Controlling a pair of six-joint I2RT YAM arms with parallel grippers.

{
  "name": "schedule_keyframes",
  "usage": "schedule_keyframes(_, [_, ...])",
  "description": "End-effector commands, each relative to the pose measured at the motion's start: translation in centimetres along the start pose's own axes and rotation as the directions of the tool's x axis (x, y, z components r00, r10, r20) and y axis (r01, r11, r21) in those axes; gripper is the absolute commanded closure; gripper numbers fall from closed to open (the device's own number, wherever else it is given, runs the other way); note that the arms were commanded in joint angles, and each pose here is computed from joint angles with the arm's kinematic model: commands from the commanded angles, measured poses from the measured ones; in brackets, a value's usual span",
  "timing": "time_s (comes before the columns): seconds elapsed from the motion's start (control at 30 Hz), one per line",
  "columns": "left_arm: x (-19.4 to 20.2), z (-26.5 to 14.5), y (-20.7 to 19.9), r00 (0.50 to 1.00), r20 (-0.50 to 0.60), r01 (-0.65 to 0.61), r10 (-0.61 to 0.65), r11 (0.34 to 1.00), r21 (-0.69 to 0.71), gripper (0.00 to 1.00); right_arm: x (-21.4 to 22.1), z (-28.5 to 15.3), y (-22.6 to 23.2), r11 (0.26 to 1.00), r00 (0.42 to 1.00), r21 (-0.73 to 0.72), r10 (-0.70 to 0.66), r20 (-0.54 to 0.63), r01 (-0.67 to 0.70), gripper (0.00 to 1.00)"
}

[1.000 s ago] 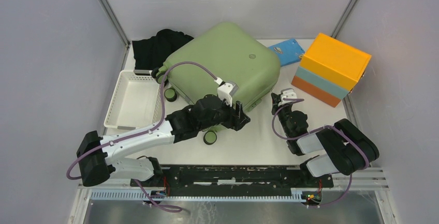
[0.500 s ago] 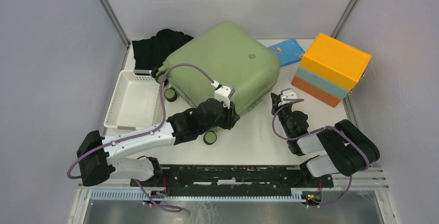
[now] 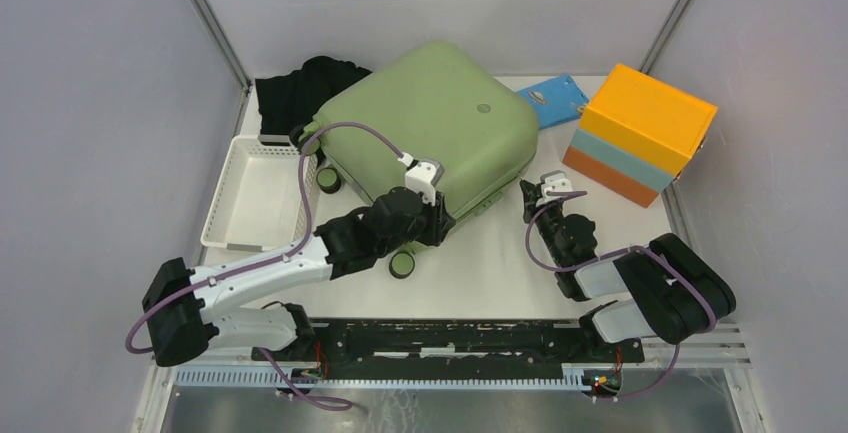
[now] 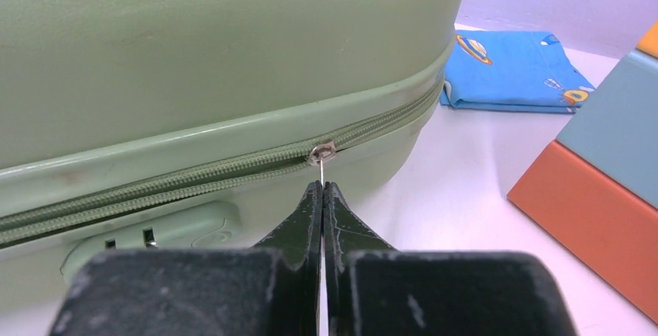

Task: Open, take out, and arrange the luggage
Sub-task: Adjust the luggage at the center of the board.

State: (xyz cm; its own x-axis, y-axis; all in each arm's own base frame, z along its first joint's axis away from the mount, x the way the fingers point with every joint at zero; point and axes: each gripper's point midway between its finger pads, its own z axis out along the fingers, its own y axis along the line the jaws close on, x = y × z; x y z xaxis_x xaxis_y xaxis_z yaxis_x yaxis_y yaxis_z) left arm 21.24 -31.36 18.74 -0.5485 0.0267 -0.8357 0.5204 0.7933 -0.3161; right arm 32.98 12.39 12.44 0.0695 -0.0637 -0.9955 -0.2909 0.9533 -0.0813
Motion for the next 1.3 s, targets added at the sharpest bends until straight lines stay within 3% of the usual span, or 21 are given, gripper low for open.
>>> schedule_keyframes(0.0, [-1.8, -0.7, 6.9, 0.997, 0.069, -0.013, 0.030, 0.972, -0.233, 0.65, -0.9, 0.1, 0.0, 1.000, 1.000, -0.007, 0.000, 0.029, 0.001, 0.99])
schedule_keyframes(0.57, [-3.3, -2.7, 12.6, 0.988, 0.130, 0.117, -0.086, 0.960, -0.254, 0.65, -1.6, 1.1, 3.5, 0.994, 0.999, -0.110, 0.009, 0.036, -0.005, 0.99])
schedule_keyframes(1.0, [-2.9, -3.2, 13.7, 0.986, 0.136, 0.132, -0.097, 0.950, -0.284, 0.65, 0.4, 0.8, -1.2, 0.986, 0.997, 0.157, -0.044, -0.058, 0.053, 1.00])
schedule_keyframes(1.27, [-2.8, -3.1, 14.2, 0.987, 0.132, 0.124, -0.088, 0.948, -0.294, 0.65, 0.5, 2.3, -2.0, 0.973, 0.995, 0.215, -0.064, -0.079, 0.079, 1.00])
